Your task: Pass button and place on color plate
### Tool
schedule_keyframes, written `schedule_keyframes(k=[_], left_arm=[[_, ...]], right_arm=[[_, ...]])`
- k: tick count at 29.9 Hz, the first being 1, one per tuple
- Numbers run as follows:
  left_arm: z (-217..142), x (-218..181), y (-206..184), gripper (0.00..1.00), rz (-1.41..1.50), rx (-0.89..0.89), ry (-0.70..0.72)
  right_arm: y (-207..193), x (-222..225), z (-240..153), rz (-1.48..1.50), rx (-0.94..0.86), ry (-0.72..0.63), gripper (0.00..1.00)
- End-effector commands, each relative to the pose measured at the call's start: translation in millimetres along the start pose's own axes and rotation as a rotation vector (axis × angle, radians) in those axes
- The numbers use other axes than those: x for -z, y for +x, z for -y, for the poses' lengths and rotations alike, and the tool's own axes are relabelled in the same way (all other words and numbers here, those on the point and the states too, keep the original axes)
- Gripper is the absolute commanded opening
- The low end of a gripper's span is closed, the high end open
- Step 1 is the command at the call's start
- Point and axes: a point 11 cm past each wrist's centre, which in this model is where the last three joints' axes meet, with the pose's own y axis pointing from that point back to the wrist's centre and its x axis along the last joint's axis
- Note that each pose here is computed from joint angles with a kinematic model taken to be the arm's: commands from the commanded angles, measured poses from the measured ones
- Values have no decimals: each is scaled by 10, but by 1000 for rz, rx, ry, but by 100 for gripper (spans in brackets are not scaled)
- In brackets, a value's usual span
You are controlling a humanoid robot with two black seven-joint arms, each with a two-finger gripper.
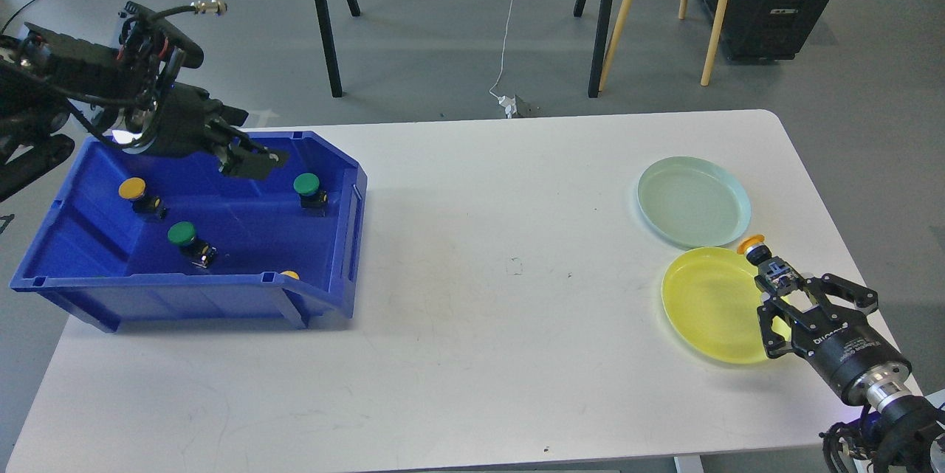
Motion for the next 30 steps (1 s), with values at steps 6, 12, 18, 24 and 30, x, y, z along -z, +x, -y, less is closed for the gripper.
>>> schedule_keyframes(k=[6, 12, 18, 24, 30], left_arm=[[294, 239, -905, 92, -133, 201, 78], [386, 247, -964, 91, -165, 215, 86], [479, 273, -950, 91, -186, 222, 105], [562, 275, -936, 91, -213, 223, 114], [625, 245, -964, 73, -237, 226, 110]], right_arm=[[92, -55, -139, 69, -6, 11, 69], [-95, -6, -201, 89, 105, 35, 100], [-224, -30, -284, 103, 174, 37, 100], [-195, -82, -389, 115, 205, 33, 100], [-140, -86, -444, 122, 191, 52, 100]])
